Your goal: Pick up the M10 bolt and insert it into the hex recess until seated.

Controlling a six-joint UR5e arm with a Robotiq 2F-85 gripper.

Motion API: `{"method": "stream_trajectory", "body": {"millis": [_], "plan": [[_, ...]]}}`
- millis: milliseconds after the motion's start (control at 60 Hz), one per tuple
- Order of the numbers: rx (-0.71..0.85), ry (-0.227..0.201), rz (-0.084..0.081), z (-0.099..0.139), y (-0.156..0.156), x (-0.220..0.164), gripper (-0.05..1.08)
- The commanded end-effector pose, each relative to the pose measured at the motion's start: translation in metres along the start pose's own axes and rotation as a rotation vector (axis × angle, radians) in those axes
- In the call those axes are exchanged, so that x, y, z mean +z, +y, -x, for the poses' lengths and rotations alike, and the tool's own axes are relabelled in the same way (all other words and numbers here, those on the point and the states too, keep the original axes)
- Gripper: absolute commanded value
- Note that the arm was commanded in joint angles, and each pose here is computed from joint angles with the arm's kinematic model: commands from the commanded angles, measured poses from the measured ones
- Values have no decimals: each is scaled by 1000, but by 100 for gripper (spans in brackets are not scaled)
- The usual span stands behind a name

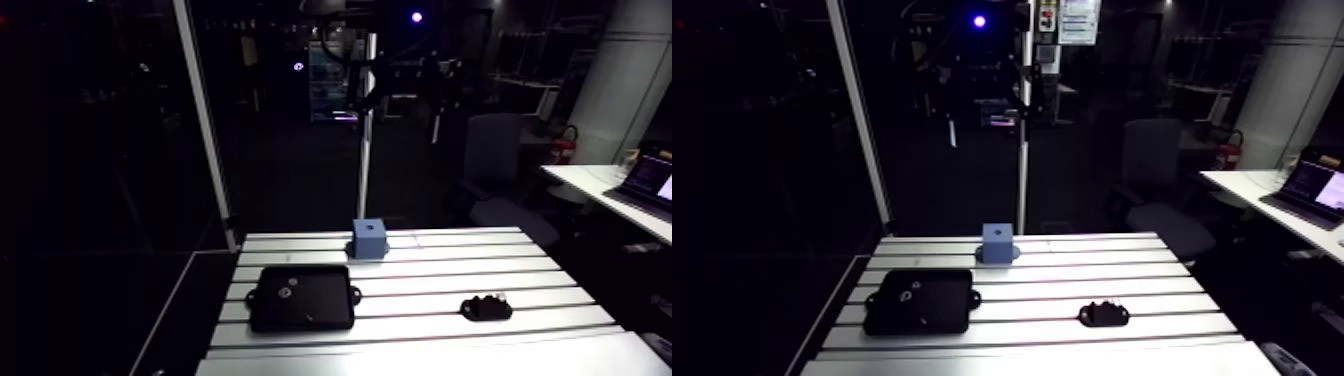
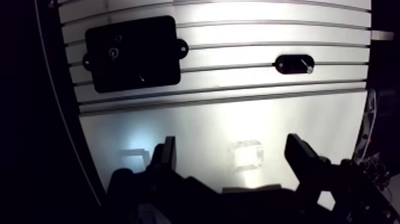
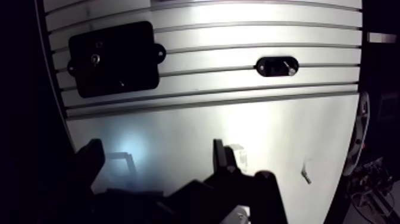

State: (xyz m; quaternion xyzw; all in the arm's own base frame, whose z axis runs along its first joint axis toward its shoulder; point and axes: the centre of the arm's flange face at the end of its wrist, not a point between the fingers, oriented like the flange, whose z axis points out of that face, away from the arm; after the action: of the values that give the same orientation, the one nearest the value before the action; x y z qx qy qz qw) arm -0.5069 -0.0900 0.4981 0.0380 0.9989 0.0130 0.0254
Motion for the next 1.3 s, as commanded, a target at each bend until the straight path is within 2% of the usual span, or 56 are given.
{"method": "stream_trajectory", "body": {"millis": [17, 400, 633, 750, 800, 867, 917, 950, 1050, 1233, 1300], "plan": [[-130, -23, 9, 20, -36, -7, 0], [-130, -25, 9, 20, -36, -5, 0], [-125, -13, 15, 19, -33, -8, 0], [-120, -17, 28, 16, -26, -3, 0], [-128, -23, 43, 14, -16, 1, 0], [-132, -25, 50, 11, -1, 7, 1], [-128, -19, 51, 10, 8, 9, 1], [-107, -8, 49, 6, 31, 14, 1], [-80, 18, 50, 5, 60, 18, 1], [-89, 39, 54, 2, 89, 35, 1], [-88, 68, 62, 1, 103, 45, 1]]}}
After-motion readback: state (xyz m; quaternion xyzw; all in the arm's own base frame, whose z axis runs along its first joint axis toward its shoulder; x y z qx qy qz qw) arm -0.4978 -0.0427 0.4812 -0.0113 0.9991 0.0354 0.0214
